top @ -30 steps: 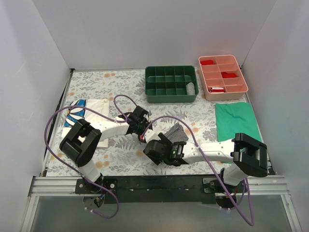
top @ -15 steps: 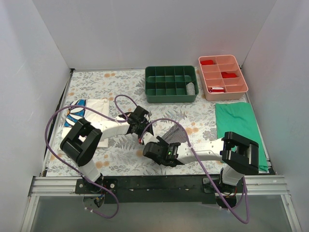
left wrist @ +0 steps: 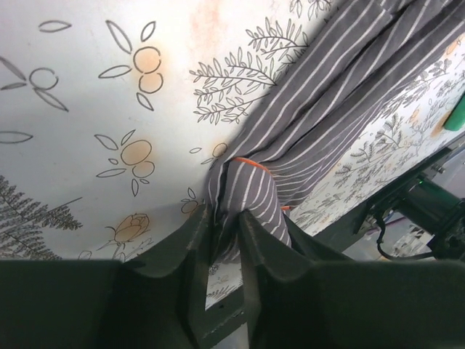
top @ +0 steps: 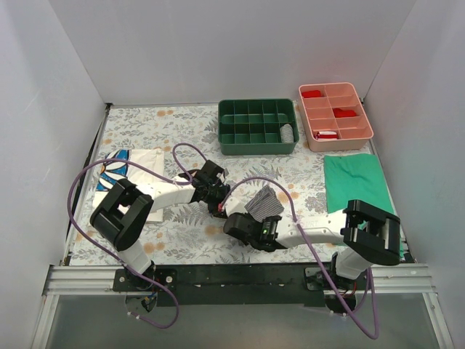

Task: Roll the underwear
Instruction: Roll the underwear to the center of the board.

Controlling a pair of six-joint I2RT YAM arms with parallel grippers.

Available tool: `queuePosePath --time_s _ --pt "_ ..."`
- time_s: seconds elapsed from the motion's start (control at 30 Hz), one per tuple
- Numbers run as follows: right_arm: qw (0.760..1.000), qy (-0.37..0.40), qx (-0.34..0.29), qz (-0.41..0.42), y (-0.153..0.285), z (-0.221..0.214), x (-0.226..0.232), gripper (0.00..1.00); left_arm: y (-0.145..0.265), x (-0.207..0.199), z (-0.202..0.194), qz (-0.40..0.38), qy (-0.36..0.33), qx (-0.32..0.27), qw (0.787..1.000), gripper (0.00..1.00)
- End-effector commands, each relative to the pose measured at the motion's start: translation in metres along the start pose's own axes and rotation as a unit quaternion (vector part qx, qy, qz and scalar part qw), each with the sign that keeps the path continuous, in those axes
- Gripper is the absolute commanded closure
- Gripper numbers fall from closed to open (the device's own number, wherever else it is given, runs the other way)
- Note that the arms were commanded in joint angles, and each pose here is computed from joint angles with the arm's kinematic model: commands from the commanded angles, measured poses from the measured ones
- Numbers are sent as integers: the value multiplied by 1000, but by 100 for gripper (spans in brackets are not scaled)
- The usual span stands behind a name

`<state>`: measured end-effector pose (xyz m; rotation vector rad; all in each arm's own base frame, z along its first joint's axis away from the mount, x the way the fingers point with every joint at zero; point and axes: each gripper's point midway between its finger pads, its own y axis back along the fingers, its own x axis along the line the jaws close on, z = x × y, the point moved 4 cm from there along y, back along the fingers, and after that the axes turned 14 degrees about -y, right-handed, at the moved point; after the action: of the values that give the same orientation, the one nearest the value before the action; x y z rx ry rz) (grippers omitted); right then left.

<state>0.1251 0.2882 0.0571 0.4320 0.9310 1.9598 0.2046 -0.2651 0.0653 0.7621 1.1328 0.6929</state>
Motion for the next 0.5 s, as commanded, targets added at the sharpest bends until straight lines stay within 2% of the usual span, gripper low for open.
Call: queuePosePath --time_s 0.0,0.13,0.33,0.47 --pt "996 -69 9 56 7 -12 0 94 8 -2 -1 5 -4 -19 1000 75" --pt "986 -131 5 105 10 -15 -5 94 16 -7 7 4 -4 -49 999 54" --pt "969 -177 5 173 13 -19 -12 94 33 -11 21 18 2 -103 994 41" --pt "958 -202 11 202 14 -25 -16 94 46 -9 25 33 10 -145 989 39"
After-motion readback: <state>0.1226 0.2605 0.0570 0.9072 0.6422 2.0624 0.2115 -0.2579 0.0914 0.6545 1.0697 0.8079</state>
